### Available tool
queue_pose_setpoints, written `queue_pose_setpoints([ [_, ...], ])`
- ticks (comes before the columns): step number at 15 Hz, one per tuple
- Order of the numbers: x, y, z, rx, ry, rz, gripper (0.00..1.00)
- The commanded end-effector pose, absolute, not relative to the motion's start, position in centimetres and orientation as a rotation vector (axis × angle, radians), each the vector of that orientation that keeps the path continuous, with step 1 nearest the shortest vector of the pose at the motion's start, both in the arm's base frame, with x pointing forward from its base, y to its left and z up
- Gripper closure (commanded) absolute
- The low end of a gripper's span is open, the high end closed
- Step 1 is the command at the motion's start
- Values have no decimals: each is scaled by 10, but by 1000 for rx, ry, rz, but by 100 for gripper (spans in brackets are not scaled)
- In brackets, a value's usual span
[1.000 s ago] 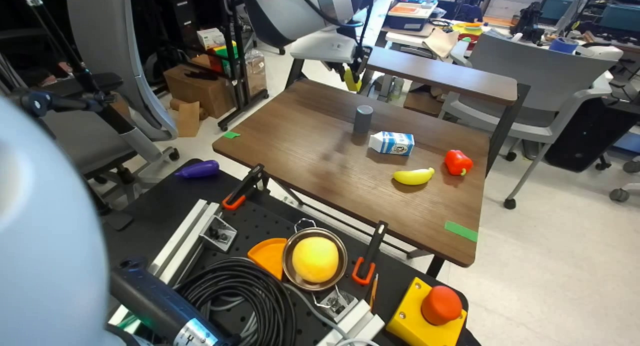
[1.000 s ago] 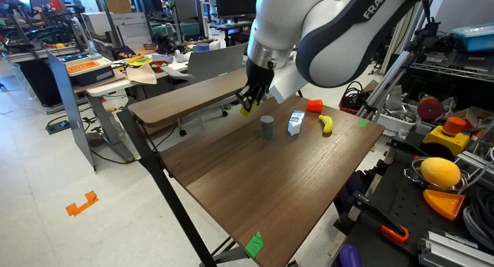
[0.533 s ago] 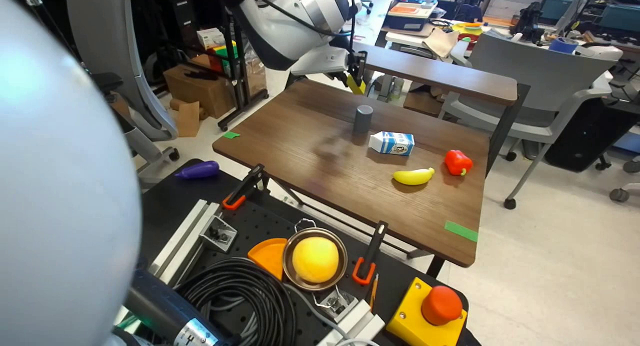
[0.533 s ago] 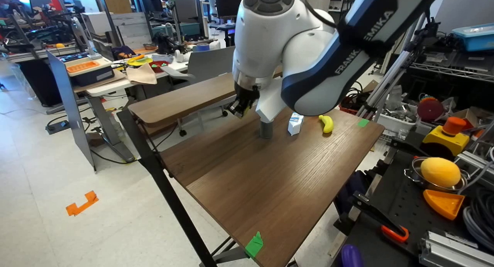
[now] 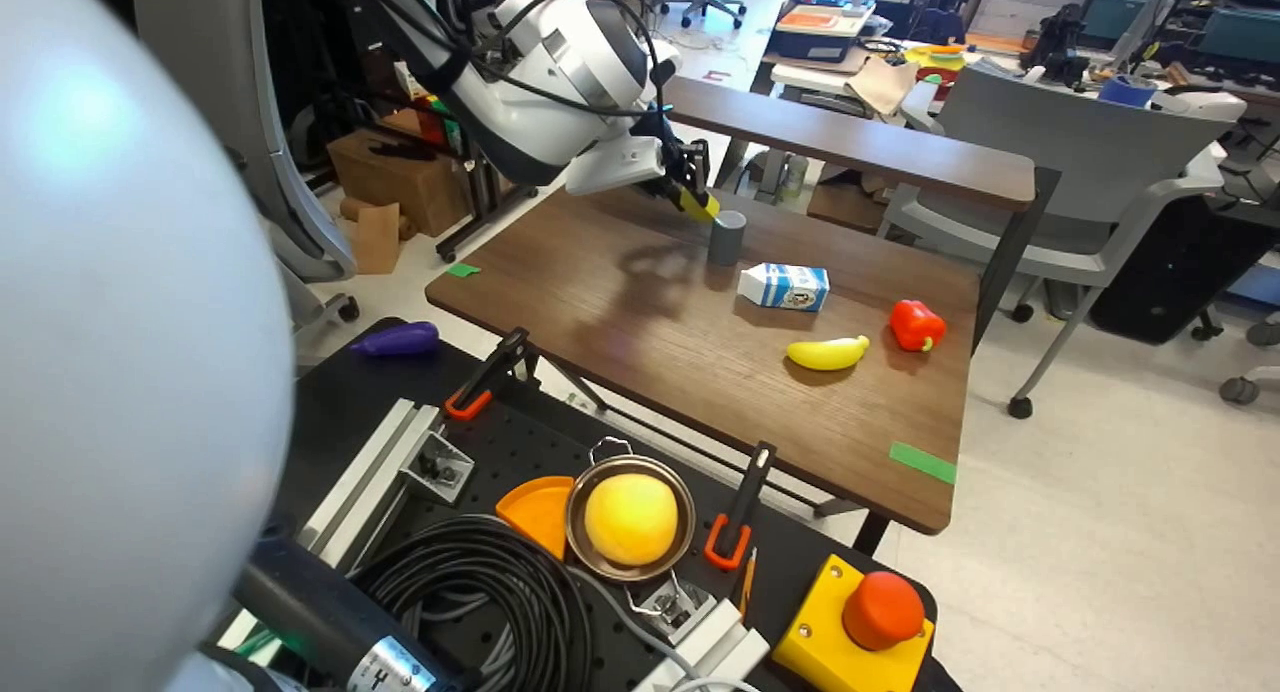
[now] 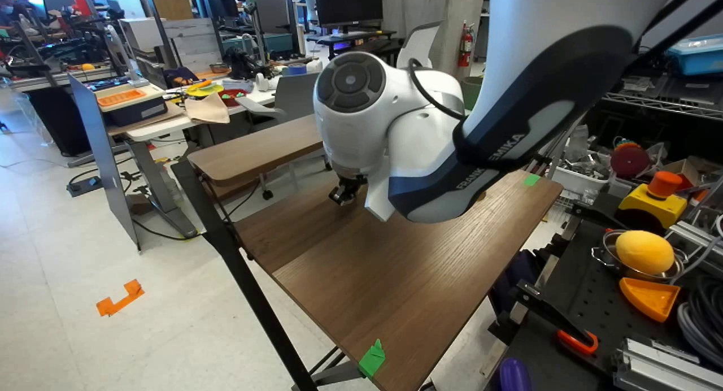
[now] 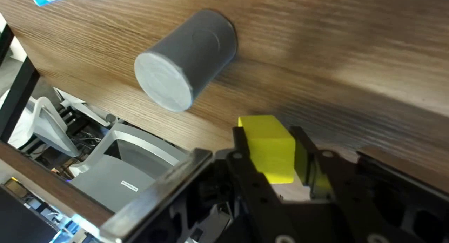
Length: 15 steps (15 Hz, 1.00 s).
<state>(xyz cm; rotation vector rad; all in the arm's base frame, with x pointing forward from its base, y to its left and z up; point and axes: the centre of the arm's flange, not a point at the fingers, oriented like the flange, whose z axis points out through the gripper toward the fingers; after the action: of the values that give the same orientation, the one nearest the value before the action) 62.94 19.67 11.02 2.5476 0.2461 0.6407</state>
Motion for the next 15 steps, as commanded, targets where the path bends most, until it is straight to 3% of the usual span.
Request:
queue_pose_setpoints([
  [1, 641, 204, 98, 2462, 285, 586, 91],
  [4, 643, 207, 95, 2413, 307, 545, 91],
  [5, 644, 209, 95, 2402, 307, 534, 41],
  [7, 644, 209, 93, 2390, 311, 513, 36],
  [12, 644, 211, 88, 2381, 318, 481, 0],
  [15, 644, 213, 91, 2400, 311, 475, 0],
])
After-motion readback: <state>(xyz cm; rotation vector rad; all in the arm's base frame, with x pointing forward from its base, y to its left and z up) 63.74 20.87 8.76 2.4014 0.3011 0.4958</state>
